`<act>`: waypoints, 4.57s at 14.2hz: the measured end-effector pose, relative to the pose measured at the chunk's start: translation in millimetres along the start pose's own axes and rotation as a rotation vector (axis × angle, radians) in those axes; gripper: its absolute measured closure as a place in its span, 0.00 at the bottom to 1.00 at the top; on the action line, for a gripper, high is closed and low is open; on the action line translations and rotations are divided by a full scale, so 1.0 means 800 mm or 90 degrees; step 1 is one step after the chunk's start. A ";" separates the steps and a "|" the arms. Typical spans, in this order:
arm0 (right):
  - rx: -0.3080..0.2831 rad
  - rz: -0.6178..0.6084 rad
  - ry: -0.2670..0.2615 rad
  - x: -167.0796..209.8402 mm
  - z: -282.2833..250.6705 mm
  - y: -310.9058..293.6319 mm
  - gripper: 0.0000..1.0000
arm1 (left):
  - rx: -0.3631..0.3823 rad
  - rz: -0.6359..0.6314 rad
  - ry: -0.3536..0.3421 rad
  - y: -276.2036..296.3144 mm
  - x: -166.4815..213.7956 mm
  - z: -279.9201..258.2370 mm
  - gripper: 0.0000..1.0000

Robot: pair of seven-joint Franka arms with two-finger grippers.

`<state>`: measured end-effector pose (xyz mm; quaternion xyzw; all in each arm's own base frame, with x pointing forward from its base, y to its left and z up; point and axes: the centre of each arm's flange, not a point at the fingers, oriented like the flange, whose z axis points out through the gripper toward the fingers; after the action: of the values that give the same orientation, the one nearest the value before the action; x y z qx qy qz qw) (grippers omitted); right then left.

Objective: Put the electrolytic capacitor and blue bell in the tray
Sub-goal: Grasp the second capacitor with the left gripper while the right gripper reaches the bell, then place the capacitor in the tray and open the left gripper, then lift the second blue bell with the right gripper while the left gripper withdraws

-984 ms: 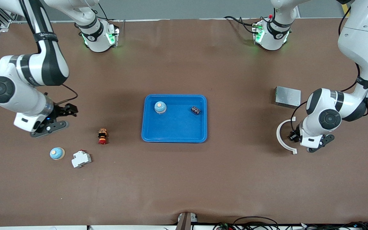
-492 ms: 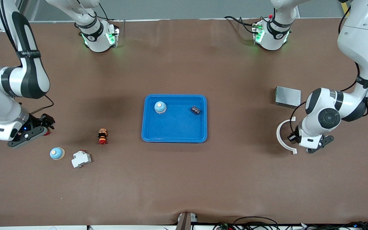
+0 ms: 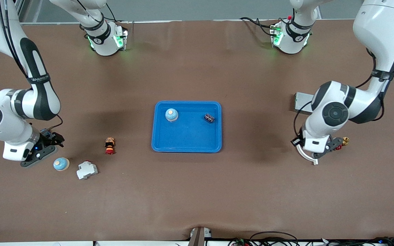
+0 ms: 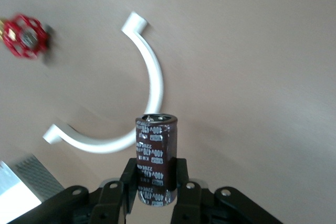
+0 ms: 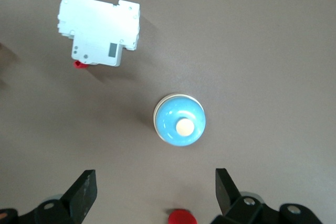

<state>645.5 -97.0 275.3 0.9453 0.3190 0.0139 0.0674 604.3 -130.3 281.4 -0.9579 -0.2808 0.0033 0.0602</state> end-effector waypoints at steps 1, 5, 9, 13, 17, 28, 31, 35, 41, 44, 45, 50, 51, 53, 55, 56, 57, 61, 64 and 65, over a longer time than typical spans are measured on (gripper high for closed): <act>-0.002 0.000 0.002 0.005 0.003 0.004 0.00 | -0.010 -0.013 -0.005 0.015 -0.016 -0.006 0.67; -0.007 -0.003 0.002 0.025 0.005 0.026 0.00 | -0.057 -0.085 -0.034 0.093 -0.085 -0.032 0.67; 0.033 -0.006 -0.046 0.029 0.026 0.031 0.00 | -0.093 -0.164 -0.070 0.196 -0.166 -0.042 0.67; 0.076 0.012 -0.060 0.023 0.043 0.024 0.00 | -0.105 -0.189 -0.104 0.253 -0.213 -0.022 0.67; 0.086 0.017 -0.058 0.023 0.052 0.022 0.00 | -0.128 -0.169 -0.129 0.283 -0.249 0.013 0.67; 0.074 0.015 -0.047 0.037 0.053 0.036 0.00 | -0.155 -0.165 -0.075 0.328 -0.296 0.037 0.34; 0.071 0.016 -0.045 0.038 0.051 0.039 0.00 | -0.199 -0.193 -0.055 0.324 -0.241 -0.012 0.05; 0.082 0.019 -0.056 0.030 0.071 0.039 0.00 | -0.223 -0.156 0.001 0.281 -0.156 -0.098 0.00; 0.099 -0.003 -0.068 0.017 0.107 0.041 0.00 | -0.130 -0.043 0.027 0.168 -0.057 -0.198 0.00; 0.095 -0.005 -0.064 0.018 0.119 0.041 0.00 | -0.074 -0.016 0.019 0.121 -0.033 -0.220 0.00; 0.092 -0.005 -0.060 0.019 0.122 0.041 0.00 | -0.065 -0.010 0.018 0.113 -0.029 -0.223 0.00; 0.081 -0.005 -0.049 0.028 0.127 0.049 0.00 | -0.066 0.088 0.027 0.058 0.018 -0.249 0.00; 0.081 -0.006 -0.049 0.029 0.129 0.049 0.00 | -0.061 0.104 0.025 0.036 0.034 -0.254 0.00; 0.082 -0.007 -0.050 0.030 0.138 0.049 0.00 | -0.041 0.128 0.016 -0.006 0.059 -0.265 0.00; 0.082 -0.007 -0.050 0.032 0.144 0.049 0.00 | -0.026 0.141 0.010 -0.029 0.065 -0.275 0.00; 0.082 -0.007 -0.050 0.032 0.146 0.049 0.00 | -0.021 0.141 0.011 -0.033 0.063 -0.281 0.00; 0.082 -0.007 -0.049 0.033 0.145 0.050 0.00 | -0.018 0.140 0.013 -0.035 0.060 -0.287 0.00; 0.078 -0.029 -0.042 0.037 0.137 0.053 0.30 | -0.013 0.176 0.001 -0.037 0.035 -0.314 0.00; 0.078 -0.048 -0.039 0.039 0.136 0.053 0.34 | -0.017 0.212 0.008 -0.034 0.018 -0.333 0.00; 0.077 -0.049 -0.039 0.039 0.136 0.053 0.34 | -0.017 0.219 0.012 -0.039 0.020 -0.337 0.00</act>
<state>703.4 -124.6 172.7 0.9347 0.3530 -0.0372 0.0202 611.8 -126.6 553.4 -0.9925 -0.1122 0.0009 0.0485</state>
